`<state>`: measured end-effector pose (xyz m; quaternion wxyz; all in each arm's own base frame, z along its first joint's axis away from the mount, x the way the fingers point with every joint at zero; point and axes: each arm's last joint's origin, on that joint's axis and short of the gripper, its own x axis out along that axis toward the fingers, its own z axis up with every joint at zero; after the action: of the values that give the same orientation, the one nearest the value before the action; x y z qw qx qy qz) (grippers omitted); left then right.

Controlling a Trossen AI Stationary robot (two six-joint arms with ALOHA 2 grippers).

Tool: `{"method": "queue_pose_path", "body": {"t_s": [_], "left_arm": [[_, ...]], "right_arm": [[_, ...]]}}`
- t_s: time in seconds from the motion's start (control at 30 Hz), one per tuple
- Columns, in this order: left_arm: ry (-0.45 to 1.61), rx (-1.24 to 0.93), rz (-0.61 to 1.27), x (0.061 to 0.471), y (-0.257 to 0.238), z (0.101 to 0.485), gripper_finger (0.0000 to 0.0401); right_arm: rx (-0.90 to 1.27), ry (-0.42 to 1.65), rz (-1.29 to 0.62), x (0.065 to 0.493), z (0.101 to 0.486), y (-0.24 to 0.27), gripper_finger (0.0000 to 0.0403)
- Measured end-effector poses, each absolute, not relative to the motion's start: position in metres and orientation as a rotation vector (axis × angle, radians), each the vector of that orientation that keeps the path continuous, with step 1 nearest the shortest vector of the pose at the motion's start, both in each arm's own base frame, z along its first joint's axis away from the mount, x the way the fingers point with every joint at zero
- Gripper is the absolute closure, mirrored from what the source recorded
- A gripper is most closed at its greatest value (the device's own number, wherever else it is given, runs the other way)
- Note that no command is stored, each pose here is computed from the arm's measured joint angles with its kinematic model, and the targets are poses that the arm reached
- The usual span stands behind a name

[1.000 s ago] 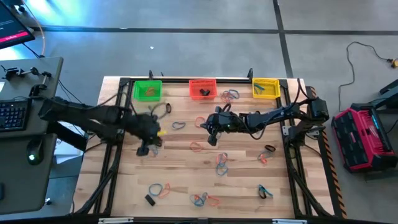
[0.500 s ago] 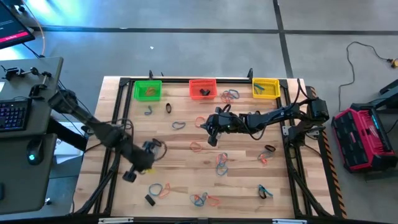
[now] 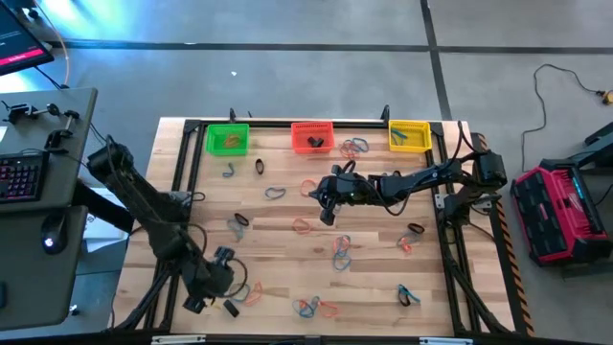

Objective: Sort rubber bands into baskets
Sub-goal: Put the black rubber band into the orange bin

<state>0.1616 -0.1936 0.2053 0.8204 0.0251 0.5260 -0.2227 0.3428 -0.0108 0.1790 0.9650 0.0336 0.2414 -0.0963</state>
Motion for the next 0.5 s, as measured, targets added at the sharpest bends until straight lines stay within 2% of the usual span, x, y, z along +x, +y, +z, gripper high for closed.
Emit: {"method": "queue_pose_path", "body": {"t_s": [0.2, 0.5], "left_arm": [[1.119, 0.093, -0.517, 0.161, -0.218, 0.183, 0.0255], [1.203, 0.112, -0.477, 0.158, -0.234, 0.153, 0.0246]], "right_arm": [[0.069, 0.494, -0.188, 0.343, 0.179, -0.011, 0.0403], [0.069, 0.507, -0.186, 0.342, 0.178, -0.01, 0.0403]]}}
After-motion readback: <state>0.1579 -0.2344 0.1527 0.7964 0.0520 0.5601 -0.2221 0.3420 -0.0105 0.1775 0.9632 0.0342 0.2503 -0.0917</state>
